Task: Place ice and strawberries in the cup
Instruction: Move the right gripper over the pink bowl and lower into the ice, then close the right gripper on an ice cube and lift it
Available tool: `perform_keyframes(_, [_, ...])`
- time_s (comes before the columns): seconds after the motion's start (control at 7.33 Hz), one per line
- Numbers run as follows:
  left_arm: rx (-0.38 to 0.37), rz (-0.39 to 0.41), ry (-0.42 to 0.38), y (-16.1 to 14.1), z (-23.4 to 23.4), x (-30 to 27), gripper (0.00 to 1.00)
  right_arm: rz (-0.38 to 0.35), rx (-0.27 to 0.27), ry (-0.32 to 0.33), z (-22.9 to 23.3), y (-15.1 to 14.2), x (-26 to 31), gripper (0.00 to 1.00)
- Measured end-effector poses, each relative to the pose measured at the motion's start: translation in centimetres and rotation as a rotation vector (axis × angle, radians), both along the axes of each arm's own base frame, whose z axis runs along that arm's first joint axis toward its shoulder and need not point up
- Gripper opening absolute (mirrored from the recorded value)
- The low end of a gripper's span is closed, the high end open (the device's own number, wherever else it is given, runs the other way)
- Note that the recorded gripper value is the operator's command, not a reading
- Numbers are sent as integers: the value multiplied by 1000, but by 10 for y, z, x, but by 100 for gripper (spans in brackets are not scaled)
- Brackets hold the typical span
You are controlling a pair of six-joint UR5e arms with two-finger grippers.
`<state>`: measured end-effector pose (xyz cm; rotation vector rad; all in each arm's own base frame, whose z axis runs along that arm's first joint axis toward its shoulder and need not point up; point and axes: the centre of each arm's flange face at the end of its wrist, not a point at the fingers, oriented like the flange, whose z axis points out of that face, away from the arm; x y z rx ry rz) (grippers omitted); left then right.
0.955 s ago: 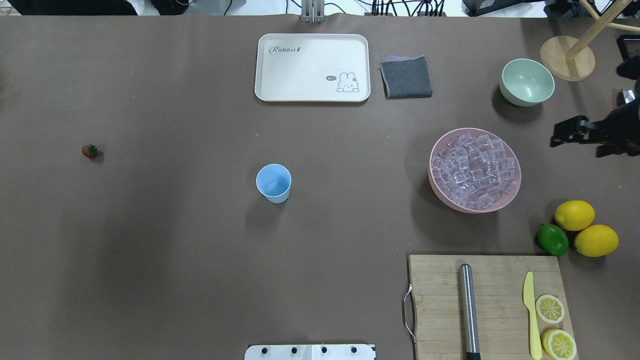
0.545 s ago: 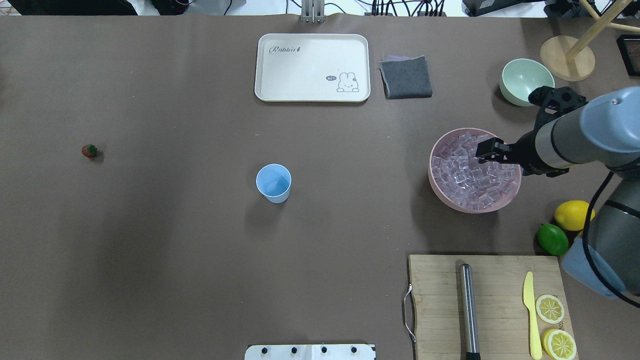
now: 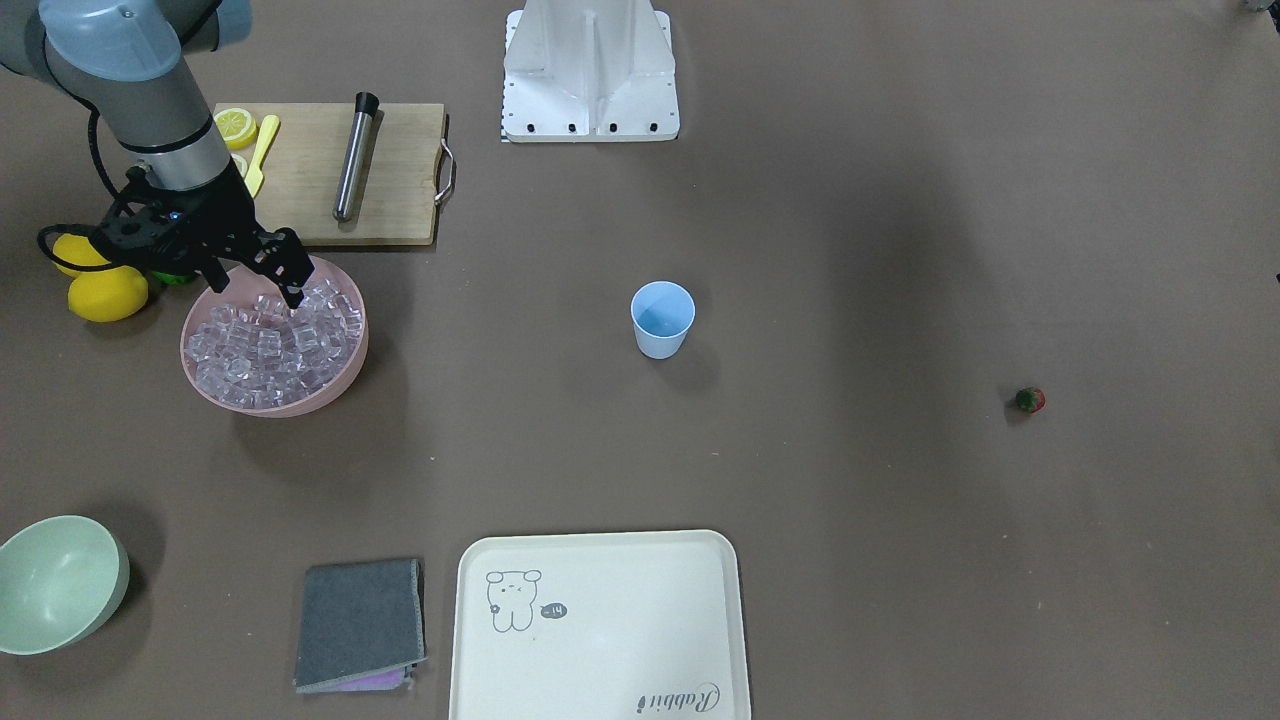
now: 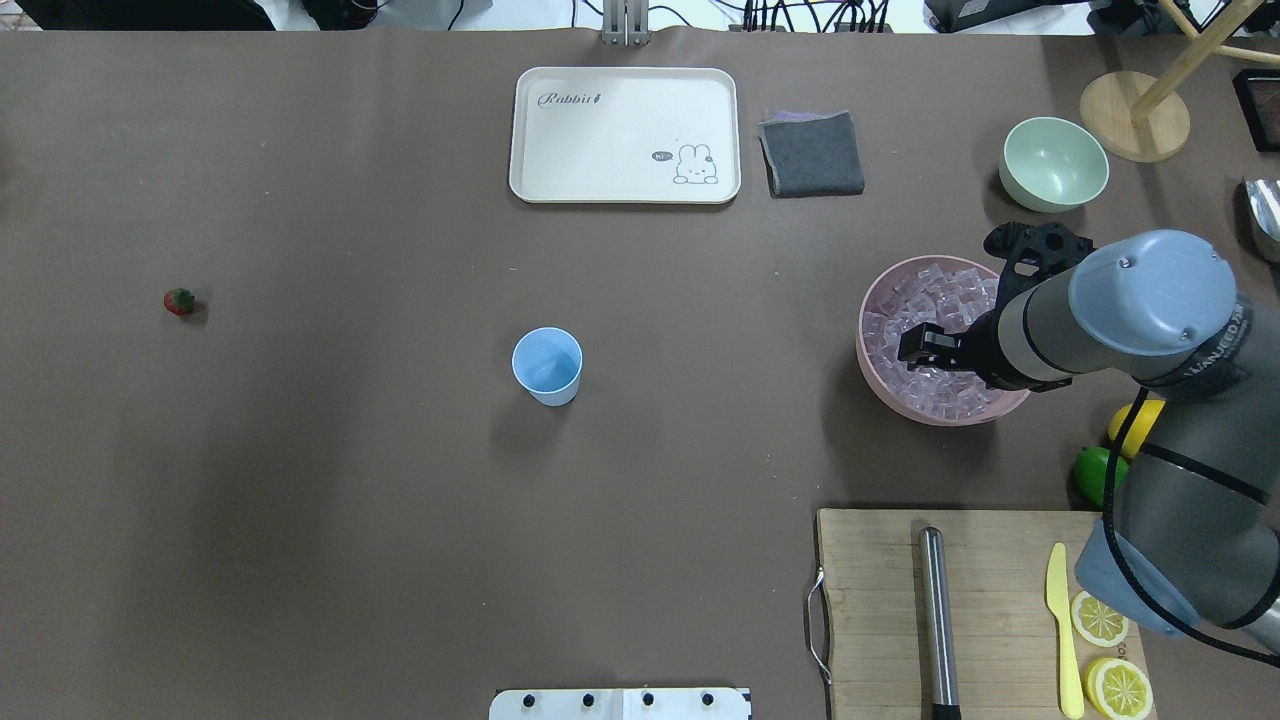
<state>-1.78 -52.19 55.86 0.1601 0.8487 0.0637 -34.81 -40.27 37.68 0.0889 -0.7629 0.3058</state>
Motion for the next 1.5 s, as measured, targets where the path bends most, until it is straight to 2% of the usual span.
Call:
perform_keyframes(0.27, [1,0,0,0,0,0,98,-8,8,19,4,2,-15,68])
perform_keyframes(0.68, [1,5,0,0,0,2,98,-27,7,31,8,8,-27,67])
perform_keyframes(0.82, [1,5,0,0,0,3,98,-36,6,35,9,11,-31,42])
perform_keyframes(0.95, [1,6,0,0,0,3,98,-41,1,43,10,14,-34,5])
perform_keyframes(1.09, [1,6,0,0,0,3,98,-44,-3,50,10,15,-35,0])
perform_keyframes(1.5, [1,7,0,1,1,3,98,-30,0,39,1,10,-24,0])
